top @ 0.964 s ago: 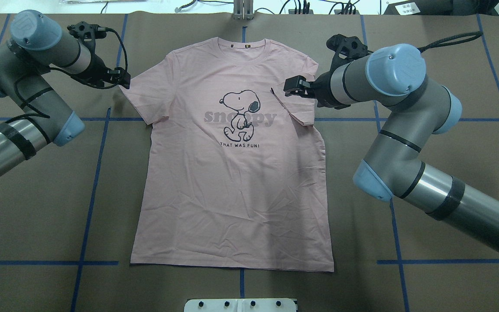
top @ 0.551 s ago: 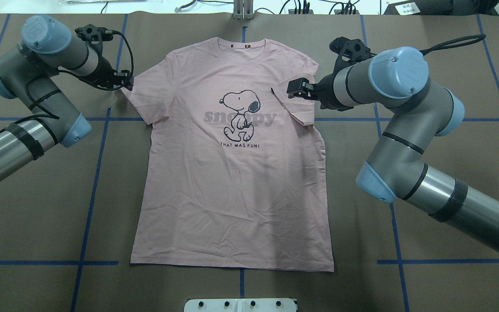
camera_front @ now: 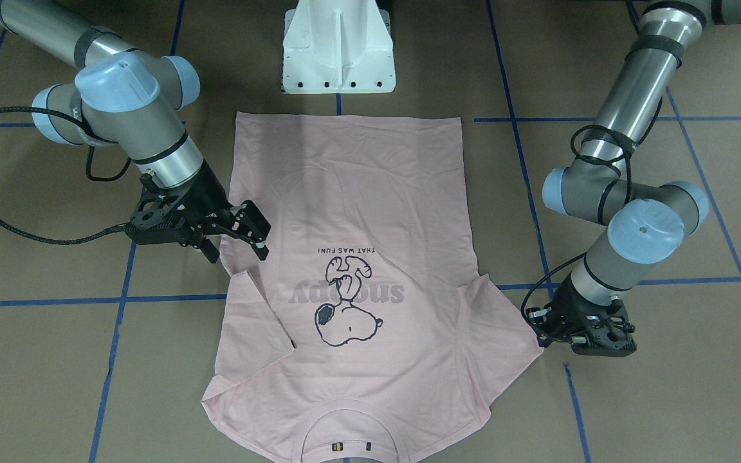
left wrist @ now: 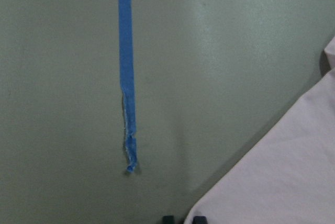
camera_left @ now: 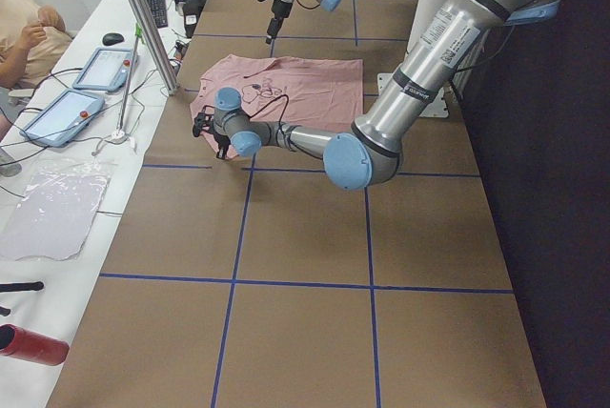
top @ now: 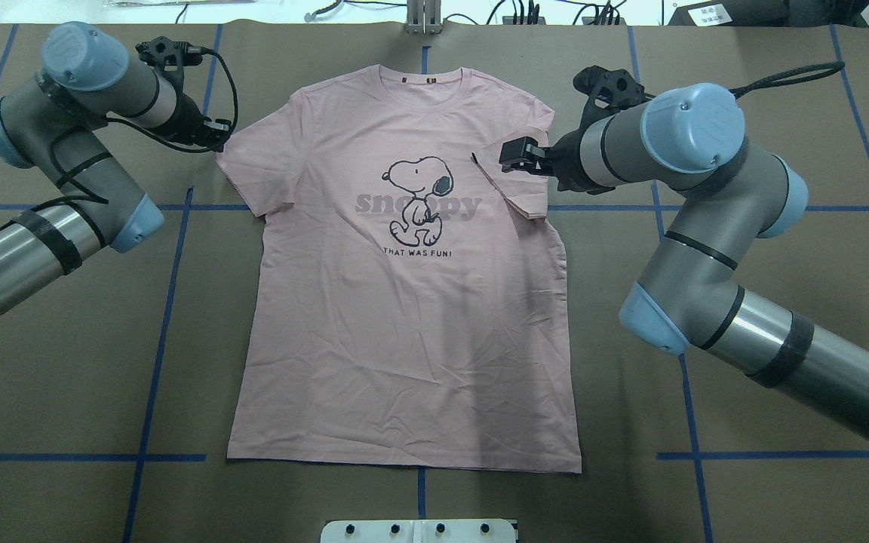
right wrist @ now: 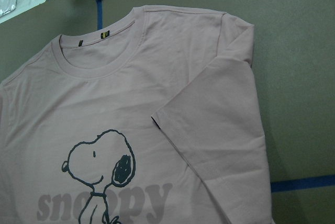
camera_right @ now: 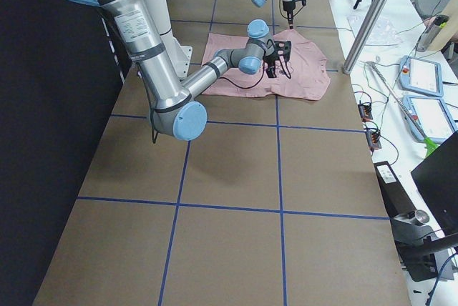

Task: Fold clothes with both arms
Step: 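Fold the sleeve inward with the right gripper while the left grasps the other, then fold the other sleeve in with the left gripper while the right moves to the hem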

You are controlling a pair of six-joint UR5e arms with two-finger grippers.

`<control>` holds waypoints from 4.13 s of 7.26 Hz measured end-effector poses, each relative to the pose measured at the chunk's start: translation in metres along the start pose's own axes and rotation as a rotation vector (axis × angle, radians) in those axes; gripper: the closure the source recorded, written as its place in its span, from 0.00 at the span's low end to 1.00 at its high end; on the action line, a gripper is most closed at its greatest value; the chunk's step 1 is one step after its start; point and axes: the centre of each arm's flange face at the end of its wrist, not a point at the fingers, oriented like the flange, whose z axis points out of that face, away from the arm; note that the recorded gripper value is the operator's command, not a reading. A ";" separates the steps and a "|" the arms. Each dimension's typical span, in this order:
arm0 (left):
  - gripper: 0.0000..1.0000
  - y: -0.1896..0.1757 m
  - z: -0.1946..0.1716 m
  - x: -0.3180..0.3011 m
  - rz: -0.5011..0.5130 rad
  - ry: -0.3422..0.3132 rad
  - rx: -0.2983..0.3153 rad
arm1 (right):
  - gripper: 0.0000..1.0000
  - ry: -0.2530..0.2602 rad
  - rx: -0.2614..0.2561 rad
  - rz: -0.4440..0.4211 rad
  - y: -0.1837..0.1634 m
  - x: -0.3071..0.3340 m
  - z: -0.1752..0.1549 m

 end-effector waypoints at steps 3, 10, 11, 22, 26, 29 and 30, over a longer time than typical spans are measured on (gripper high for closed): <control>1.00 0.018 -0.022 0.093 -0.136 0.085 -0.009 | 0.00 0.000 0.001 0.002 0.000 0.001 0.001; 0.32 -0.015 0.023 0.162 -0.202 0.015 0.118 | 0.00 0.006 0.001 0.007 0.002 0.003 0.005; 0.30 -0.016 0.021 0.164 -0.199 0.023 0.123 | 0.00 0.005 0.005 0.007 0.002 0.003 0.004; 0.23 0.092 -0.095 0.124 -0.166 0.304 0.046 | 0.28 0.222 -0.074 0.315 0.343 0.082 -0.066; 0.23 0.093 -0.094 0.123 -0.164 0.302 0.046 | 0.35 0.277 -0.074 0.297 0.364 0.094 -0.058; 0.23 0.093 -0.093 0.122 -0.163 0.300 0.046 | 1.00 0.293 -0.074 0.291 0.368 0.098 -0.051; 0.23 0.093 -0.093 0.122 -0.162 0.299 0.046 | 1.00 0.297 -0.075 0.290 0.368 0.099 -0.050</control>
